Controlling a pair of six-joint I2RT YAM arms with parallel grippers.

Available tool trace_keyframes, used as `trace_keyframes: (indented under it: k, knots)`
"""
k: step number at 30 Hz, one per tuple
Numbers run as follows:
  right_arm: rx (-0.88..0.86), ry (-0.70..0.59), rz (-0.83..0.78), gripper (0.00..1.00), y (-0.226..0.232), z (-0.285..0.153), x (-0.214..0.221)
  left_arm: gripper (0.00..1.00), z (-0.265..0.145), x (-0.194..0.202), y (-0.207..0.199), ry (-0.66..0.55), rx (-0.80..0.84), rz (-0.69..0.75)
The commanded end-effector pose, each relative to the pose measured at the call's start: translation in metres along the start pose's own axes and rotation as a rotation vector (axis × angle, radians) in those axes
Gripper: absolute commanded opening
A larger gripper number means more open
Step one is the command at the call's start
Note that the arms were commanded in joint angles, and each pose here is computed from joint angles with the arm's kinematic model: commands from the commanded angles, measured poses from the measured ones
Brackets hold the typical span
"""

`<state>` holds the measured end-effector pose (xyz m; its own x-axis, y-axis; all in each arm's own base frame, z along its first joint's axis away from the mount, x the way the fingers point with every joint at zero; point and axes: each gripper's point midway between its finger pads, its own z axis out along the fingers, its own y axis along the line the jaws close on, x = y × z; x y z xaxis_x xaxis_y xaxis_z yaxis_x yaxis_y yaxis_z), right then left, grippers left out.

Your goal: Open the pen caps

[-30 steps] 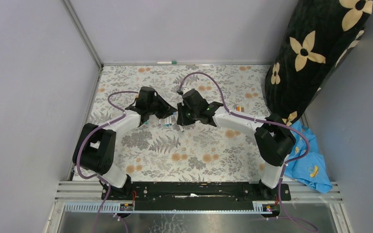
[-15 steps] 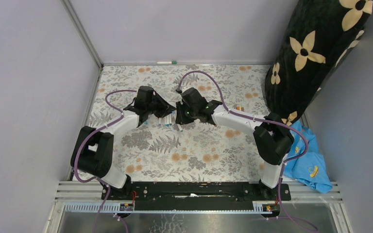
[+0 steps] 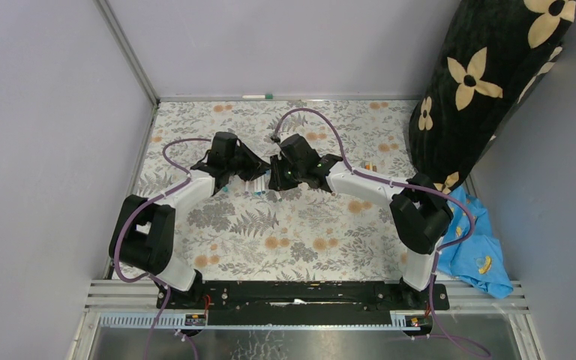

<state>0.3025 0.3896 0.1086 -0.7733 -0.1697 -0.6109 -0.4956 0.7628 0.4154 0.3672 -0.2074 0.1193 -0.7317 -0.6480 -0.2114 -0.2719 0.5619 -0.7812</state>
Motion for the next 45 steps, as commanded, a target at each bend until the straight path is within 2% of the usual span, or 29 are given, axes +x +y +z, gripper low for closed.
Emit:
trace_keyframes:
  k: [1, 4, 12, 19, 32, 45]
  knots:
    - [-0.089, -0.055, -0.006, 0.22, 0.025, 0.001, -0.023, 0.0, -0.007, -0.004, -0.033, -0.007, 0.088, 0.004]
    - [-0.076, -0.051, -0.003, 0.0, 0.022, 0.004, -0.021, 0.0, -0.005, -0.007, -0.034, -0.016, 0.091, 0.009]
    - [-0.036, -0.005, 0.003, 0.0, 0.007, -0.002, 0.002, 0.0, 0.011, -0.03, -0.023, -0.068, 0.031, 0.061]
    - [-0.019, 0.027, 0.04, 0.0, -0.007, -0.01, 0.035, 0.0, 0.016, -0.069, -0.017, -0.097, 0.03, 0.02]
    - [-0.008, -0.03, 0.098, 0.0, -0.018, -0.022, 0.053, 0.0, 0.018, -0.097, 0.019, -0.146, -0.04, -0.164]
    - [0.035, -0.045, 0.11, 0.0, -0.026, -0.031, 0.084, 0.0, 0.013, -0.118, 0.008, -0.191, 0.025, -0.289]
